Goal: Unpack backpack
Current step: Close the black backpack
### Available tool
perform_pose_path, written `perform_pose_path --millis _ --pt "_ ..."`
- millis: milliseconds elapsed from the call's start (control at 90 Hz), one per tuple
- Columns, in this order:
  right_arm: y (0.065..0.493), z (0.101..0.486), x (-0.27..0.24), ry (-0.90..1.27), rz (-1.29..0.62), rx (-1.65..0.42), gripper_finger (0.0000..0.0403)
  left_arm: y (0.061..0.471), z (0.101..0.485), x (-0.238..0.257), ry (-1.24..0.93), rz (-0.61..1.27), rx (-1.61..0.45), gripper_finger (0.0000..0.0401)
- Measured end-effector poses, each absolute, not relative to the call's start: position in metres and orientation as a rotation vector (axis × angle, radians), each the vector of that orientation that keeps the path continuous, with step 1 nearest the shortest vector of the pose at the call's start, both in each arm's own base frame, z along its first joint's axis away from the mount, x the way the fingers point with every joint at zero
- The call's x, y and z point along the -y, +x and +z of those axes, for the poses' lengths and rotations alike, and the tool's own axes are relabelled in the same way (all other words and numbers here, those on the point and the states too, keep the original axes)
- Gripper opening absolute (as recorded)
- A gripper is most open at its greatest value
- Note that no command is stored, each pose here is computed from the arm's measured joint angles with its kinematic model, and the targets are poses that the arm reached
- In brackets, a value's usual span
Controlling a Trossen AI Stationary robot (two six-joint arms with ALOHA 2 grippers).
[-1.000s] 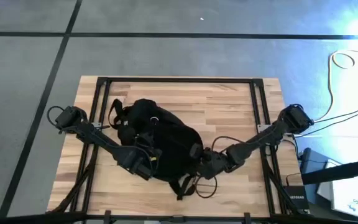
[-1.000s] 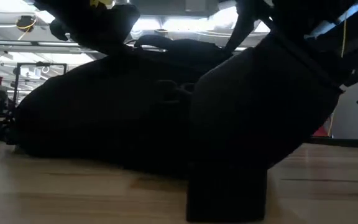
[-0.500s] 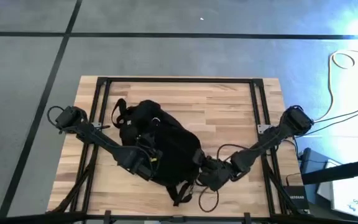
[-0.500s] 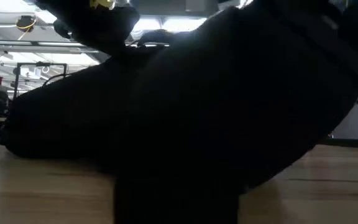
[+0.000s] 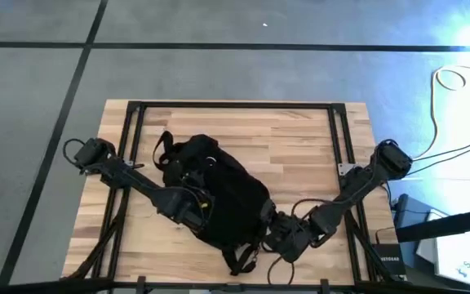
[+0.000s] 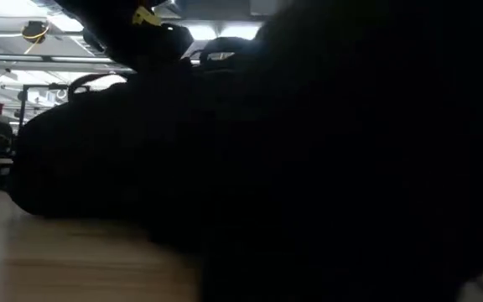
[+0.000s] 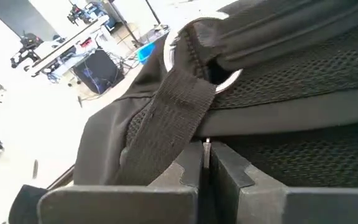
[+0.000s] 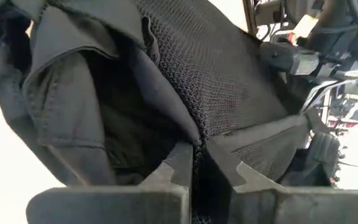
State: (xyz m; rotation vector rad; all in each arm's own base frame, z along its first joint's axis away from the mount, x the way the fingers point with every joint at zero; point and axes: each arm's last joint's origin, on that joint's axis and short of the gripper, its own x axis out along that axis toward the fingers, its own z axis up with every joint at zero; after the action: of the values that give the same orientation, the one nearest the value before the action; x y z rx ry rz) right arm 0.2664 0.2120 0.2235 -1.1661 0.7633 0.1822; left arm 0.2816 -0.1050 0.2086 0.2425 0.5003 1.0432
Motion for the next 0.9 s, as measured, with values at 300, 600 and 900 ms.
perform_pose_path --millis 300,600,900 --pt "0.251 0.221 -0.218 -1.135 0.122 -0.794 0.0000 0.287 0.209 0.091 0.303 1.081 -0.529 0.0000" --pt "0.237 0.218 -0.223 -1.081 0.097 -0.832 0.0000 0.288 0.209 0.088 0.334 1.079 -0.556 0.0000" --pt "0.228 0.215 -0.221 -1.044 0.058 -0.887 0.0000 0.288 0.209 0.088 0.323 1.081 -0.549 0.0000"
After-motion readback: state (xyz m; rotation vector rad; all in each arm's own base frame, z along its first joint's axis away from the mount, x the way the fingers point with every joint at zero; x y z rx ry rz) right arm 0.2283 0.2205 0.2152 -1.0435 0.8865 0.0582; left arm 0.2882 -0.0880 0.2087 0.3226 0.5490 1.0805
